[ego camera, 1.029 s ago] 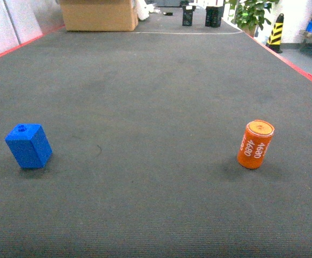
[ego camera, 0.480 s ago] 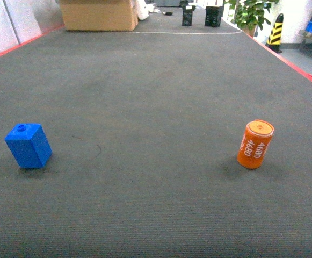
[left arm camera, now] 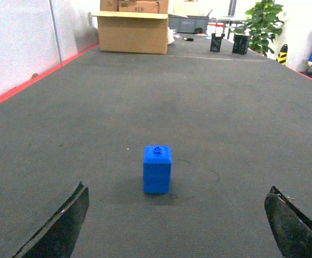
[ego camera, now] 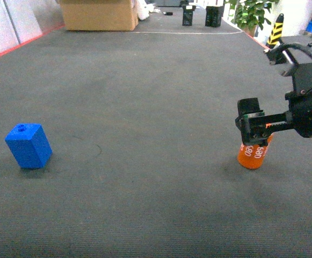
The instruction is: Sort blue parts and orange caps into right shelf containers
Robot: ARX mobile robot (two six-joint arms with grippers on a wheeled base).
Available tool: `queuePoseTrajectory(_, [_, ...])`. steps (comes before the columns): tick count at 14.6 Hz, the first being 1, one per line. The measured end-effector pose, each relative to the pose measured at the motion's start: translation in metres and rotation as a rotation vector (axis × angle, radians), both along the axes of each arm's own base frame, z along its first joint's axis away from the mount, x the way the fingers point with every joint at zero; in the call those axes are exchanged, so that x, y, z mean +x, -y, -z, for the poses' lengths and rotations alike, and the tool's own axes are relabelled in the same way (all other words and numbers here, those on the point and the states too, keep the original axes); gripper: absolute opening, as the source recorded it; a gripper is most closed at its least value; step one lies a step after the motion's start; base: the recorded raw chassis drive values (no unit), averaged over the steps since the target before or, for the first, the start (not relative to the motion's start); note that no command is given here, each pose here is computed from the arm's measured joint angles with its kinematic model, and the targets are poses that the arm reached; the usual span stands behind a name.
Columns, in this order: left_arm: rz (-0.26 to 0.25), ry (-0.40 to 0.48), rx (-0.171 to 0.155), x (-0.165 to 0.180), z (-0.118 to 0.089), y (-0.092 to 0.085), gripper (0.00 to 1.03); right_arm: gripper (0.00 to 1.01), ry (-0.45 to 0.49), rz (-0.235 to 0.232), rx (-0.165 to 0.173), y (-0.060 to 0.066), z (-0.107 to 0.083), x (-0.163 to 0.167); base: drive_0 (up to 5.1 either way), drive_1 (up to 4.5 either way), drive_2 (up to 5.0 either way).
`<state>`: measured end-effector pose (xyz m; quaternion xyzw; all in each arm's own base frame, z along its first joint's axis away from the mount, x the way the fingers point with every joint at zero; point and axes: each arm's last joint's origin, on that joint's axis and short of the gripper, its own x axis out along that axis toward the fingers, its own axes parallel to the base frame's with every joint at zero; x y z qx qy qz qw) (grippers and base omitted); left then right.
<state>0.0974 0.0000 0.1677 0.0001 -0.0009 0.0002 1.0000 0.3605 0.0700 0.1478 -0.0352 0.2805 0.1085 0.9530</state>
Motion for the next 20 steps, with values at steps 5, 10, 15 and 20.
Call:
queuePoseTrajectory(5, [0.000,0.000,0.000,0.000,0.000,0.000,0.98,0.68,-0.067,0.030,-0.036,-0.008,0.035,0.023,0.0,0.00,0.0])
queuePoseTrajectory(10, [0.000,0.000,0.000,0.000,0.000,0.000,0.98,0.45,0.043,0.068,-0.004,-0.002,0.022,0.003,0.0,0.00,0.0])
queuePoseTrajectory(15, [0.000,0.000,0.000,0.000,0.000,0.000,0.98,0.44,0.196,0.203,-0.041,0.032,-0.007,-0.099,0.0,0.00,0.0])
queuePoseTrajectory(20, [0.066,-0.224,-0.048,0.031,-0.009,0.008,0.98,0.44,0.161,0.218,-0.067,0.035,0.003,-0.110,0.0,0.00,0.0])
